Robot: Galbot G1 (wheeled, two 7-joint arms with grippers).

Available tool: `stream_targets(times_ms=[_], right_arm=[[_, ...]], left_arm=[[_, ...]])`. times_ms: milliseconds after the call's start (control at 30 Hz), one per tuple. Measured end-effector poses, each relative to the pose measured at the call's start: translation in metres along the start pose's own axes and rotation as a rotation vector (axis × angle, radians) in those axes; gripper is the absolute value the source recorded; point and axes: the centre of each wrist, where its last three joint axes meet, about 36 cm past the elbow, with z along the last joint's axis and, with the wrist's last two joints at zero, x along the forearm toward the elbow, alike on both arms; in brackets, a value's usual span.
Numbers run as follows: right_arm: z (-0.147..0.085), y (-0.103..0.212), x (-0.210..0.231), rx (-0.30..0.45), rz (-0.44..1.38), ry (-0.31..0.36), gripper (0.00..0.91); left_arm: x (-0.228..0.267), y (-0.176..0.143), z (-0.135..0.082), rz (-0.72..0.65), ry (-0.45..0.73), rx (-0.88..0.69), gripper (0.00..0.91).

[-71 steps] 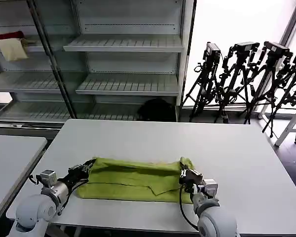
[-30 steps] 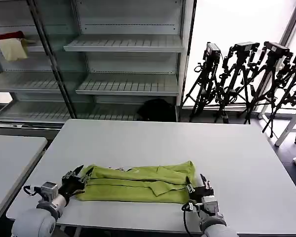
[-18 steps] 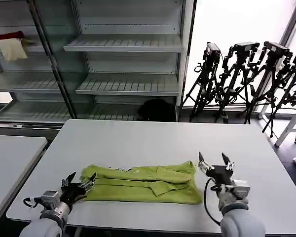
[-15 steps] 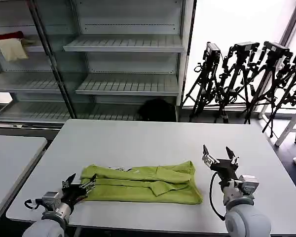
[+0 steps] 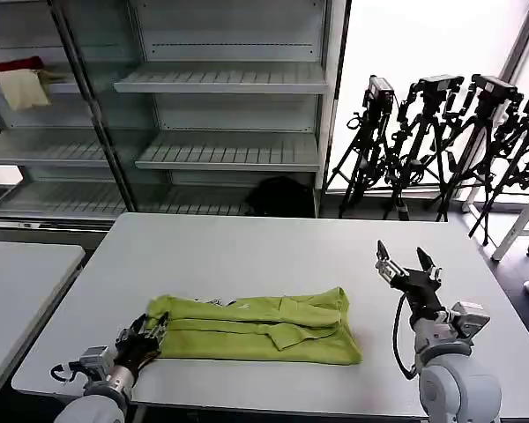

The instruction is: Fold and organize the clothes.

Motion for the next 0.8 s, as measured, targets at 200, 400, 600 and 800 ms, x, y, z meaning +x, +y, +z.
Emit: stream_targets(times_ms=[200,400,600,800], right_arm=[[-0.003,-0.002,-0.001,-0.003,0.005,-0.008,0.907],[-0.008,-0.003,-0.001,-0.003,0.003,-0.017,0.907],[-0.008,-0.006,-0.002,0.005,0.010,-0.014,0.907],[-0.006,-0.010,-0.004,0.011,0.021,-0.004,0.907]], left_arm=[[-0.003,-0.003,0.006,0.007,0.000,0.018,0.000],[-0.006,-0.004,0.011,0.006,-0.019,0.024,0.000],[-0.007,-0.001,0.010,-0.002,-0.068,0.013,0.000],[-0.001,0.016,-0.007,-0.033,-0.160,-0.058,0.000]])
